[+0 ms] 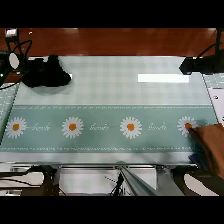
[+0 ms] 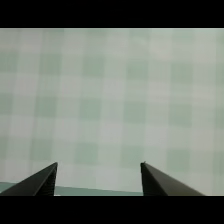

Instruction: Fold the shirts.

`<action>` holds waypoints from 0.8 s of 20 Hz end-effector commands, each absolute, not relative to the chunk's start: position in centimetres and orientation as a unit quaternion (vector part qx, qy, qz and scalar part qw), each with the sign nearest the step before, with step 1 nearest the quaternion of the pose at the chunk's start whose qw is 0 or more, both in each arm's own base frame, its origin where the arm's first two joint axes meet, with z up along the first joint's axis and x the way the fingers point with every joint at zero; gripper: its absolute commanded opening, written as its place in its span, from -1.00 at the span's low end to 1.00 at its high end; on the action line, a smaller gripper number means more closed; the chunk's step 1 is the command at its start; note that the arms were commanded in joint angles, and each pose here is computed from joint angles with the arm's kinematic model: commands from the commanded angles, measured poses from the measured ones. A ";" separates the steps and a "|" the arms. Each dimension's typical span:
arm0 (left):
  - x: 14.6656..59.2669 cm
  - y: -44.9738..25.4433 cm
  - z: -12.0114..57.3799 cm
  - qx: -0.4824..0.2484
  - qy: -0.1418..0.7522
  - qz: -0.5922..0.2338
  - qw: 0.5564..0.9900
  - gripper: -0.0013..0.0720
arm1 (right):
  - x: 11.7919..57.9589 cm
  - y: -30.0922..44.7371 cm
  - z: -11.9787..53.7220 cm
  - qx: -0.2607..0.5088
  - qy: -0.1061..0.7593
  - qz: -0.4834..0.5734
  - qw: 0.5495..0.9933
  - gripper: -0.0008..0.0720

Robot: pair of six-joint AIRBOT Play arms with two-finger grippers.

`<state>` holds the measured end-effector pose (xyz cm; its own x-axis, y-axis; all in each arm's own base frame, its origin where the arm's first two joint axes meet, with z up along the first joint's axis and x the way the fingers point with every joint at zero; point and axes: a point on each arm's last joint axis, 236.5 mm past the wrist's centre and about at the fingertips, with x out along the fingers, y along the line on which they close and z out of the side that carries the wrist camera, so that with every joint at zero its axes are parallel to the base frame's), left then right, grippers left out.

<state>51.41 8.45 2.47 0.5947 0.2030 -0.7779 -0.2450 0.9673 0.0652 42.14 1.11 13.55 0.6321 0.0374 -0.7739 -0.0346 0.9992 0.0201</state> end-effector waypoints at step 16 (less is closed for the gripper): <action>52.2 8.2 -8.4 -0.059 0.500 0.128 0.854 -0.90 | 39.5 1.3 11.7 0.003 0.489 0.024 0.872 0.67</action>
<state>53.57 8.18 -7.48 0.5321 0.1592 -0.8316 -0.2692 0.9630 0.0121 39.86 1.22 11.92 0.5360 0.0421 -0.8432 -0.0370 0.9990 0.0263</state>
